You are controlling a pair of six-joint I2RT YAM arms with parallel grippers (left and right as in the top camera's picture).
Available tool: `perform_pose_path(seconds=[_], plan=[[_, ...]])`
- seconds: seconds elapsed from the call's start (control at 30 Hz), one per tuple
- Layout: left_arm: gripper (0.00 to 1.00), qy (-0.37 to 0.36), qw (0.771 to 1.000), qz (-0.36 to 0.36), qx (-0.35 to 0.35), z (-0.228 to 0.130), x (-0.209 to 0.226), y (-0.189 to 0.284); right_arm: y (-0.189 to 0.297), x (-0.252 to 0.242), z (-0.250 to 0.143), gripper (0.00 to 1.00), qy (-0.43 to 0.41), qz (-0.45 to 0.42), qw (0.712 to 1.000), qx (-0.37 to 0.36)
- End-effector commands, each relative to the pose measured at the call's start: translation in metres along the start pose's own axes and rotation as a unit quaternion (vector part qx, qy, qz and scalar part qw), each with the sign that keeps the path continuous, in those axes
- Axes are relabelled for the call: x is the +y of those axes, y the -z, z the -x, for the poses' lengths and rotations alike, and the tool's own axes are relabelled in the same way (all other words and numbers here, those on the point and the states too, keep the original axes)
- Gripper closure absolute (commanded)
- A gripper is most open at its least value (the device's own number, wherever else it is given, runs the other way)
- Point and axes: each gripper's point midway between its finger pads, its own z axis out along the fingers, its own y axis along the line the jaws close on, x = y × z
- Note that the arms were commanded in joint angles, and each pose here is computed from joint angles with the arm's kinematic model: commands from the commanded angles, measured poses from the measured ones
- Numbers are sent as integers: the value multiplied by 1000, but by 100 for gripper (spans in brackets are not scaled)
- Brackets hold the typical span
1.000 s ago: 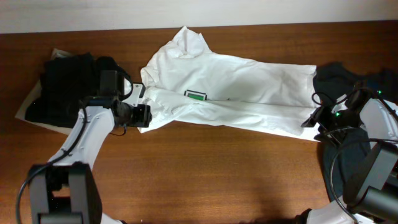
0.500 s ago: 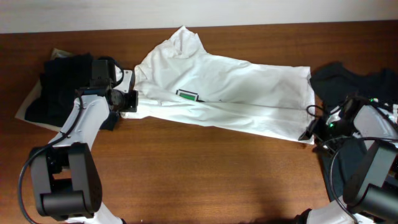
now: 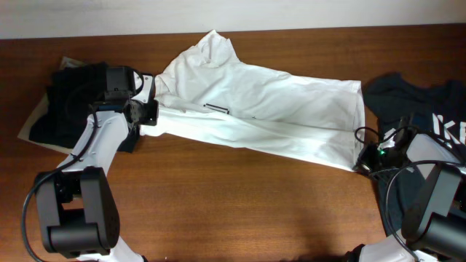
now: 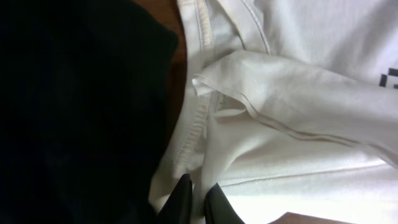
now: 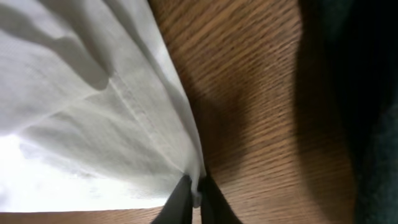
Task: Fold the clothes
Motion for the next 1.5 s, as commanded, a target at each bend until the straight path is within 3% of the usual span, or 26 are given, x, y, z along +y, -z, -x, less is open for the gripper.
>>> perform_pose_path(seconds=[0.0,0.13,0.17,0.2,0.23,0.27,0.33,0.4,0.47,0.53,0.7,0.83,0.9,1.03,1.1,1.2,1.33,1.43,1.47], plan=[[94,-7,998,55,-3,6,21,7,8,-28,-12,96,-47,-64,996,27],[97,-12,998,56,7,0,24,8,34,-51,-38,96,-63,-143,984,88],[92,-12,998,56,7,0,24,8,34,-52,-38,96,-62,-148,983,88],[67,-12,998,56,7,0,24,8,34,-52,-37,93,-62,-148,983,87],[39,-12,998,56,9,-1,24,8,34,-52,-37,79,-62,-147,983,87],[25,-12,998,55,12,-2,24,8,34,-52,-37,64,-62,-148,983,87],[20,-12,998,53,16,-4,23,8,34,-52,-36,56,-62,-147,984,85],[21,-18,1000,16,9,-1,9,7,35,-51,-32,56,-61,-146,984,78],[25,-50,993,-106,-3,3,-42,13,41,-43,-21,56,-58,-133,987,64],[26,-69,983,-167,14,-5,-83,19,52,-38,-13,56,-56,-131,988,56],[28,-126,975,-160,87,-41,-127,-4,69,-30,-1,57,-48,-127,990,41],[44,-132,973,-145,118,-58,-127,-29,69,-30,-1,56,-48,-127,990,41],[72,-132,974,-145,109,-54,-127,-30,69,-30,-1,56,-48,-127,990,40],[82,-137,976,-145,91,-32,-130,-21,69,-30,-1,56,-48,-127,990,41],[100,-140,975,-146,88,-24,-133,-16,69,-30,-1,56,-48,-127,990,41],[100,-149,973,-150,87,-12,-141,-4,69,-30,-1,56,-48,-127,990,41],[100,-181,969,-170,-10,41,-180,3,68,-30,1,56,-47,-126,990,36],[99,-197,964,-179,-1,29,-202,-29,68,-30,1,56,-47,-126,990,37],[85,-198,963,-181,10,22,-205,-37,68,-30,1,56,-47,-126,990,37]])
